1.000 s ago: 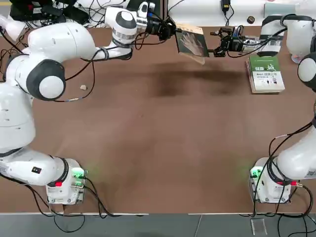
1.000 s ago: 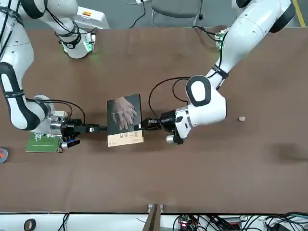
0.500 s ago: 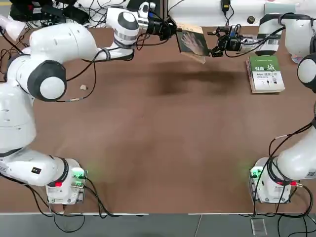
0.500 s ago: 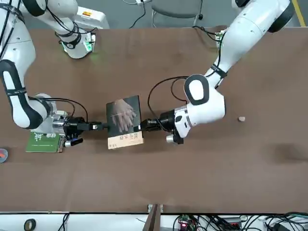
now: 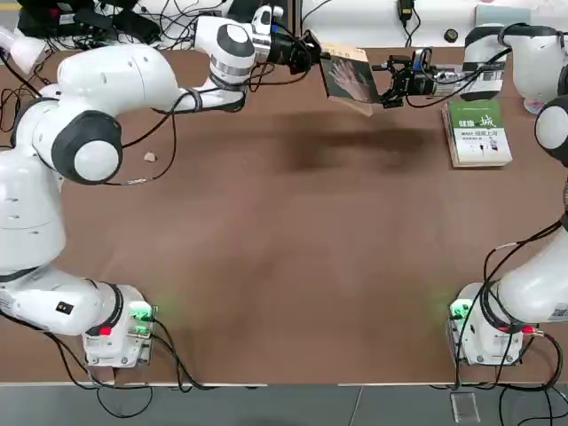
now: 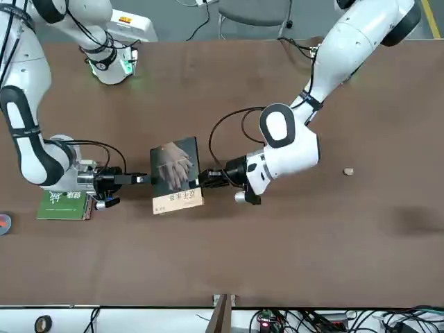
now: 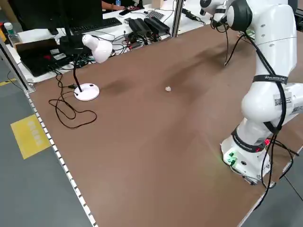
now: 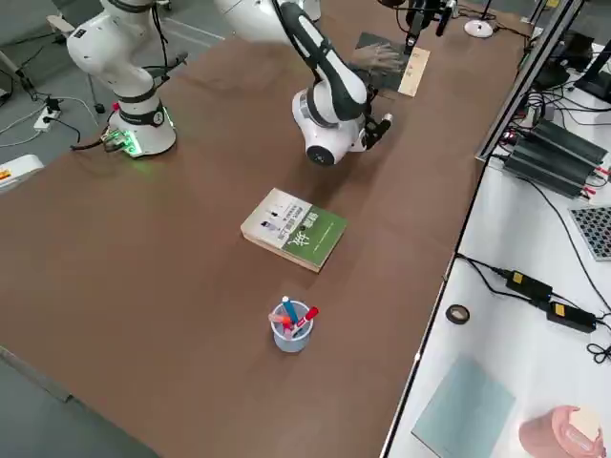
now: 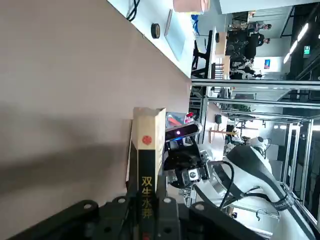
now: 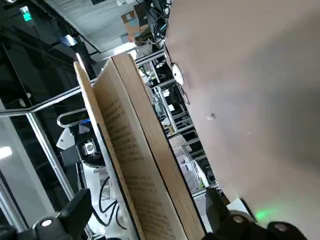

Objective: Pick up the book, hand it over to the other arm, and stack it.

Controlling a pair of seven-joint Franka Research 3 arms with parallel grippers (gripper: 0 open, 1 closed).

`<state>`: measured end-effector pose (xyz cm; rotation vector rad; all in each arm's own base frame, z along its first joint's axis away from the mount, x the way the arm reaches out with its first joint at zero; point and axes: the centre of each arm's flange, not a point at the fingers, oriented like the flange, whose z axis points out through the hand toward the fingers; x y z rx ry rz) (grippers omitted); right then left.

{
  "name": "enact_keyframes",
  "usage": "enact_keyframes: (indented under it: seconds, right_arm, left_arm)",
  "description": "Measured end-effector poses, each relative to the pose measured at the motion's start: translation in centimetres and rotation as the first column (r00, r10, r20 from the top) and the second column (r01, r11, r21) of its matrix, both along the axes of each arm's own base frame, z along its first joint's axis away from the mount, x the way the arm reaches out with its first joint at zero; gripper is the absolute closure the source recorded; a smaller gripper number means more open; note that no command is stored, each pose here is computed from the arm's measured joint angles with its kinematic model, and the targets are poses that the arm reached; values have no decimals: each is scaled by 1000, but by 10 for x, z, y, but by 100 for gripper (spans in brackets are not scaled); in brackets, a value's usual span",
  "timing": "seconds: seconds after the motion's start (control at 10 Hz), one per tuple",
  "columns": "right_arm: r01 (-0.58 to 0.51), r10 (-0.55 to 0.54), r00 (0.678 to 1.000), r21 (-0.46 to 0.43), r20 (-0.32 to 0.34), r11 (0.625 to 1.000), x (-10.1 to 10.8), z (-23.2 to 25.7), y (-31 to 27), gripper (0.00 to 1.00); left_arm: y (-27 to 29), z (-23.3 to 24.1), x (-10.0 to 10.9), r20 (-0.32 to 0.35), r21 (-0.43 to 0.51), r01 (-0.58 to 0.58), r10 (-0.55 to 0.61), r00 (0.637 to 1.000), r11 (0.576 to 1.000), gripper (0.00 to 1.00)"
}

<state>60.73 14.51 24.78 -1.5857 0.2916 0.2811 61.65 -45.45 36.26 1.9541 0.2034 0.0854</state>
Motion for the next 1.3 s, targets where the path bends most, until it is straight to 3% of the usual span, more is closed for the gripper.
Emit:
enact_keyframes:
  seconds: [0.7, 1.3]
  right_arm:
    - [-46, 46, 998, 15, -33, 999, -7, 3, 21, 0]
    - [-11, 15, 998, 65, -64, 998, -7, 7, 45, 0]
  left_arm:
    - [-3, 5, 0, 8, -6, 2, -2, 1000, 1000, 99]
    - [-3, 5, 1, 9, -6, 1, -1, 1000, 1000, 99]
